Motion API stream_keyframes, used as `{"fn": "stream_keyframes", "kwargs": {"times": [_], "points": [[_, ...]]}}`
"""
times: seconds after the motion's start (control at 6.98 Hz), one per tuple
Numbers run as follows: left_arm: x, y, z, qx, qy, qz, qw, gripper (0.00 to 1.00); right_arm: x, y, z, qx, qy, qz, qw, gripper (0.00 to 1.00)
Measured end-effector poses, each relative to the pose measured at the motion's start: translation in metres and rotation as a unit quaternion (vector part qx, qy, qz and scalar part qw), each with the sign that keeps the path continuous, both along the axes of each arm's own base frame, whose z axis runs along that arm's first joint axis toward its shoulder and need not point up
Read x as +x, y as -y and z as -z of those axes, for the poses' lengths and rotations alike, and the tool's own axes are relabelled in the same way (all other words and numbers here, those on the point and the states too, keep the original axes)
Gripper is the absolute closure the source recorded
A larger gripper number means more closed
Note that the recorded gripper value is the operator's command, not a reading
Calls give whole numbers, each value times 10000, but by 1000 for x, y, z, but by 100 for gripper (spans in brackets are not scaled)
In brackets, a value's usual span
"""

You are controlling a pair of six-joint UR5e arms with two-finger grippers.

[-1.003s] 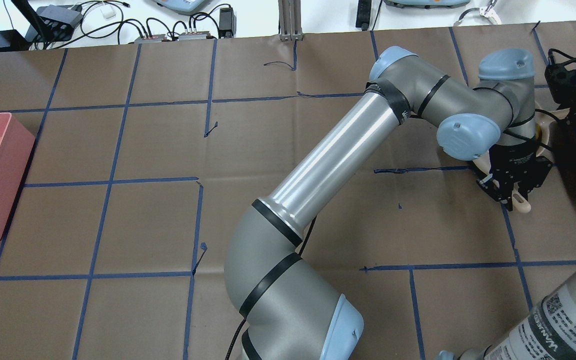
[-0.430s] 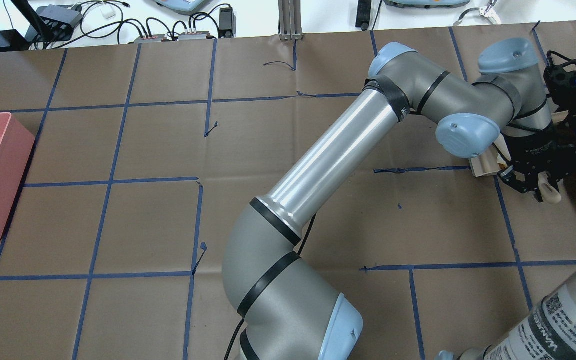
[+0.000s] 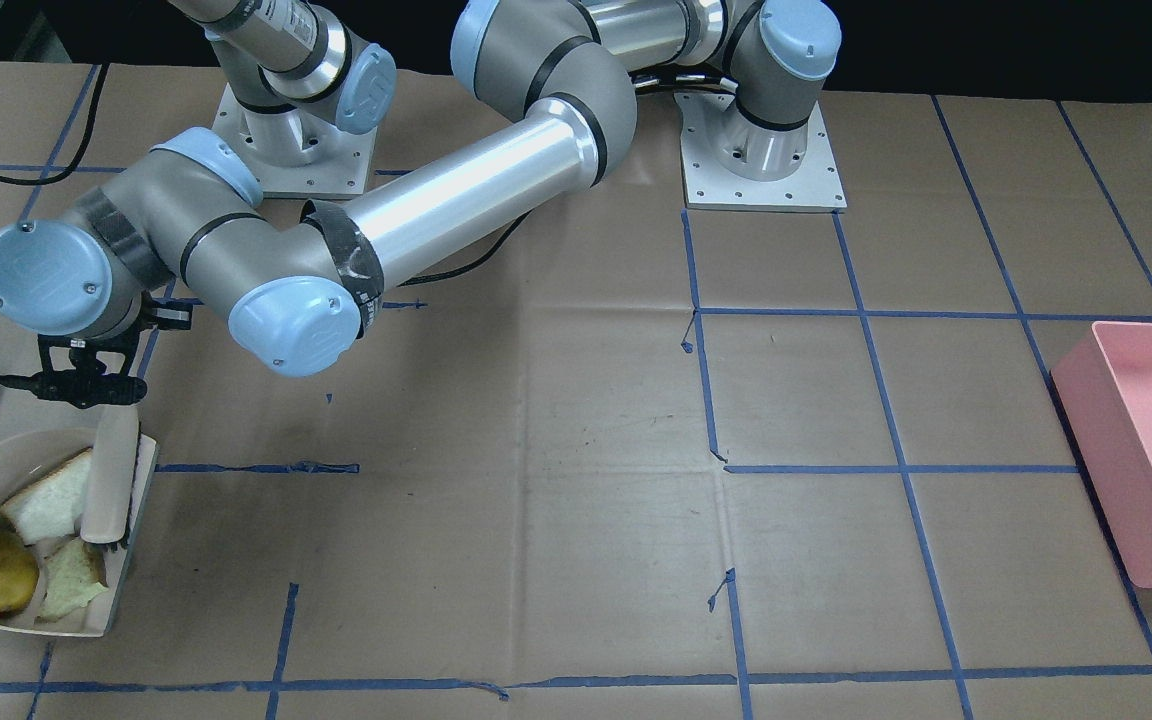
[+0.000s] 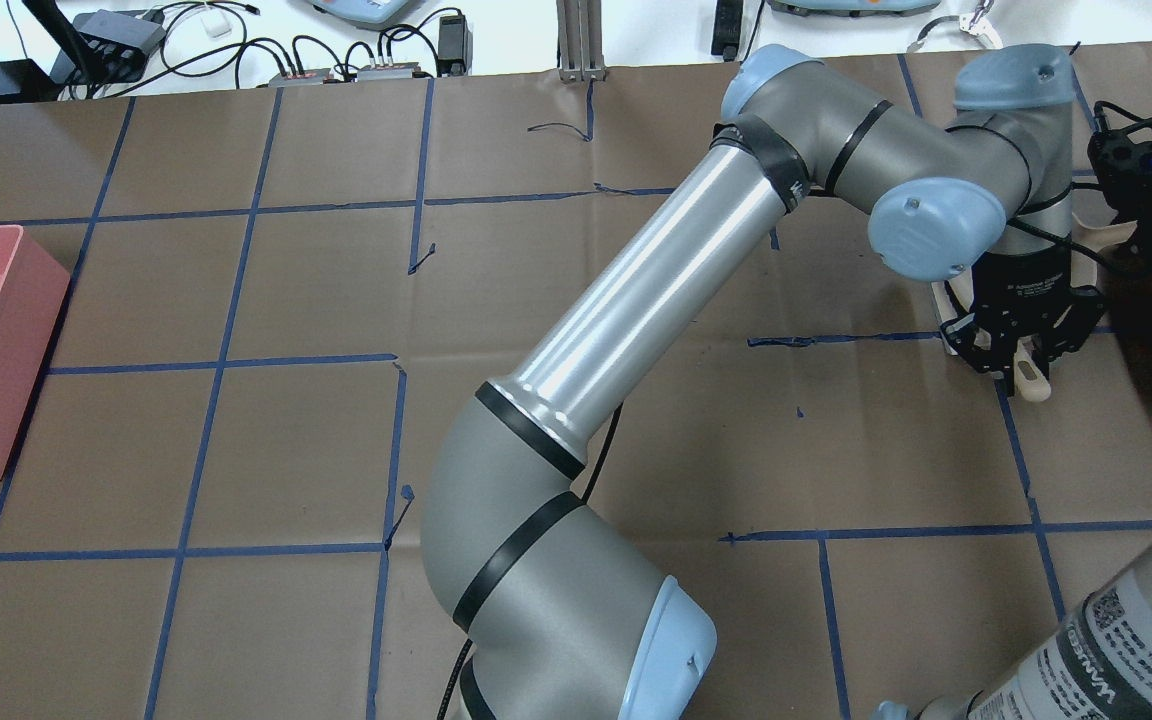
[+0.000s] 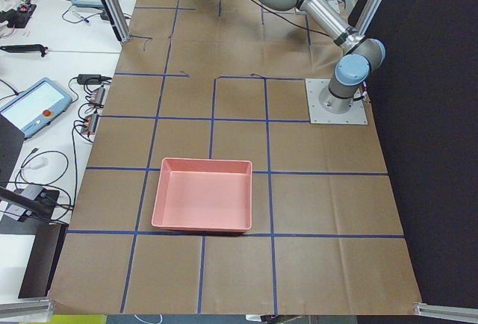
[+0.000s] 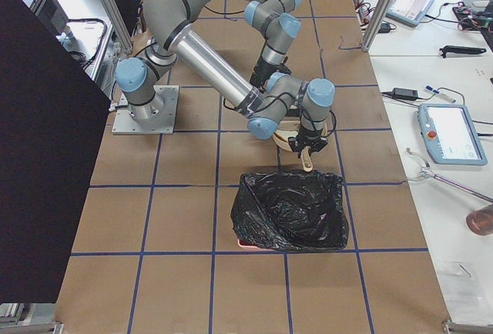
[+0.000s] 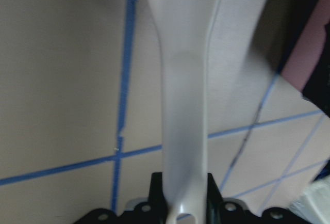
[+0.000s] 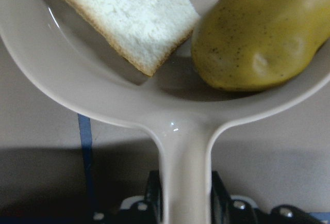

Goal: Sweep and dump trash in nearest bin
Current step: 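Sweep the bread slice into the dustpan with the left gripper's brush, then lift the brush away from the dustpan with the left gripper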

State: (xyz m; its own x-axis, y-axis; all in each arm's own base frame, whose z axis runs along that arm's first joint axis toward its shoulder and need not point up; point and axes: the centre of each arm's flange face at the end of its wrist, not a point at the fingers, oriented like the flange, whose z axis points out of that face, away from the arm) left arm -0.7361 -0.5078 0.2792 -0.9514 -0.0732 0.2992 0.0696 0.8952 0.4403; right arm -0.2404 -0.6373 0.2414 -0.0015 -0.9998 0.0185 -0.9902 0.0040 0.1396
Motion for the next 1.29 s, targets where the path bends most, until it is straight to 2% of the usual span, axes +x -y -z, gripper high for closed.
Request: {"fn": "stream_keyframes", "kwargs": {"times": [0.43, 0.86, 1.29], "points": [[58, 35, -43, -372, 623, 53, 9974, 100, 1, 4, -5, -108, 85, 8, 9999, 94], [133, 72, -109, -803, 1033, 64, 9914, 100, 0, 13, -19, -218, 313, -2, 9993, 93], [234, 101, -165, -782, 1275, 225, 9885, 100, 4, 15, -44, -330, 685, 33, 9971, 93]]}}
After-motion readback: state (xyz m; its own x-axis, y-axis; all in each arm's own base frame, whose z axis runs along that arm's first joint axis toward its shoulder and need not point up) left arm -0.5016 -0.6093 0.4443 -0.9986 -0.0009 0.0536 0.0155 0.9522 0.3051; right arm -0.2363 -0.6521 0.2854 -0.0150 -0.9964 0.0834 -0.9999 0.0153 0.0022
